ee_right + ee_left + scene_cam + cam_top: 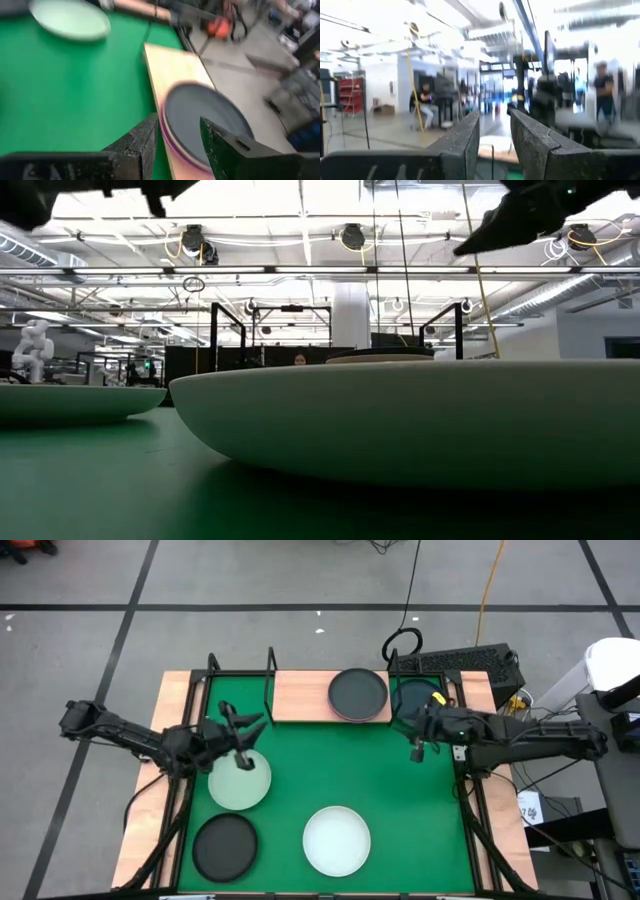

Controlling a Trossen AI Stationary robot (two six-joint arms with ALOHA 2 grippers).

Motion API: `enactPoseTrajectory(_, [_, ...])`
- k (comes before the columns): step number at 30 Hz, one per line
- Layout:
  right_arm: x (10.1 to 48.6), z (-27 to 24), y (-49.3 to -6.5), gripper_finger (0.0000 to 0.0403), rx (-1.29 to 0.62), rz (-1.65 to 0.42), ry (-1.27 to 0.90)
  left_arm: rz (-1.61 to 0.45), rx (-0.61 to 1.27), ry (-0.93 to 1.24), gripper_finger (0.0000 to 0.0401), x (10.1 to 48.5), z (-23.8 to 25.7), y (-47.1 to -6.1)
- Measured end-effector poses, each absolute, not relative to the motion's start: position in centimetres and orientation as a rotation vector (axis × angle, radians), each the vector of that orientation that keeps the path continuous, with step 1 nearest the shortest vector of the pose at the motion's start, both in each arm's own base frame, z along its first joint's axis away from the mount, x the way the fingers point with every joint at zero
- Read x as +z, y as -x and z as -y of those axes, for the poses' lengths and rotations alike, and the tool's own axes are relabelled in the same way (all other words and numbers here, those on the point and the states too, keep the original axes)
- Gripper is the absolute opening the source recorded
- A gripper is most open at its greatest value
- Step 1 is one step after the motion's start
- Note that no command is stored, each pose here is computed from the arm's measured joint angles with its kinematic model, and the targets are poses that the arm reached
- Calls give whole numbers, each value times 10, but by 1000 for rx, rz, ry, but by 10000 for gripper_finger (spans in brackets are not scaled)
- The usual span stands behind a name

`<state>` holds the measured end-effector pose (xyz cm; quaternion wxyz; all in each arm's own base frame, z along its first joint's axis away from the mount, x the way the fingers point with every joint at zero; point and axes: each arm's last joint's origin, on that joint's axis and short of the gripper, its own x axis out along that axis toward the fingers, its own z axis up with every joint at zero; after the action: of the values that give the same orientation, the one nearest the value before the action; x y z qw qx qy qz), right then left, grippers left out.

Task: Place and stack plates onto a shelf
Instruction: Put the dark blue plate on the shelf

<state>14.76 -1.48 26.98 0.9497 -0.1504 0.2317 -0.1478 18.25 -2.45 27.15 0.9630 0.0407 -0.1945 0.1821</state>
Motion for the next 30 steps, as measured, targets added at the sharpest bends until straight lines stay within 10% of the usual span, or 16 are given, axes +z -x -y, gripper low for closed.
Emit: enactPoseTrajectory(30, [184,67,-172,137,-507,-1365,113,426,378,-14,115,256,22,-178])
